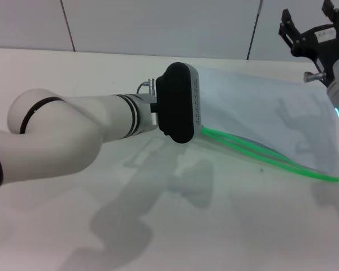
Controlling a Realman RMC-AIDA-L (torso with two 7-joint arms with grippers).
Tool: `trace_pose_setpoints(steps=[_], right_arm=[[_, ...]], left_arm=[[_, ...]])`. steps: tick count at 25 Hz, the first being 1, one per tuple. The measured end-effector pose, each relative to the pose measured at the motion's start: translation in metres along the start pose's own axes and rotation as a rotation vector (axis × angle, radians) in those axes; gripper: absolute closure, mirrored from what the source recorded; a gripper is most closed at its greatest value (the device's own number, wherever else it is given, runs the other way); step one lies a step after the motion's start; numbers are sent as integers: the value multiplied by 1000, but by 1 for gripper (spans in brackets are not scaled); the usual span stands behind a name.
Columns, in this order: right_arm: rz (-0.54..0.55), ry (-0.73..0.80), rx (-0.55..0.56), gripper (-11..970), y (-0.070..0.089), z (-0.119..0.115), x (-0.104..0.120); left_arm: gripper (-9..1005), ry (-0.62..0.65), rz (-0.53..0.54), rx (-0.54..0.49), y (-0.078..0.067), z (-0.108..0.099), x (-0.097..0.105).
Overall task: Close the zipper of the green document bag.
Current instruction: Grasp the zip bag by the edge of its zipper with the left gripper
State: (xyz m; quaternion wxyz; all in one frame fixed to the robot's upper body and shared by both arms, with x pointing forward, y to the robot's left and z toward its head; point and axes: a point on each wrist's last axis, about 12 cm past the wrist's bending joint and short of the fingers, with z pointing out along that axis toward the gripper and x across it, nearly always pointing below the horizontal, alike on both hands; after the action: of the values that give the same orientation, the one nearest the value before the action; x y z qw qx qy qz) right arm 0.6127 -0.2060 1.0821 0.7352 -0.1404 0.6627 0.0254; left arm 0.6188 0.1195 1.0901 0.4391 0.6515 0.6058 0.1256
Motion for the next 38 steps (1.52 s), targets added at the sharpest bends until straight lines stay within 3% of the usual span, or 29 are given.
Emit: trace_pose_setpoints(steps=[13,21,38], right_arm=[[1,-1,-5,129,1,1,-1],[1,-1,-5,130,1,1,-1],[10,-14,-38,130,10,1,-4]], left_arm=[[263,-37,12,-26,1,6,-6],[316,-37,0,-23,0,6,-6],[761,-46,-5,-70,-1,7,2]])
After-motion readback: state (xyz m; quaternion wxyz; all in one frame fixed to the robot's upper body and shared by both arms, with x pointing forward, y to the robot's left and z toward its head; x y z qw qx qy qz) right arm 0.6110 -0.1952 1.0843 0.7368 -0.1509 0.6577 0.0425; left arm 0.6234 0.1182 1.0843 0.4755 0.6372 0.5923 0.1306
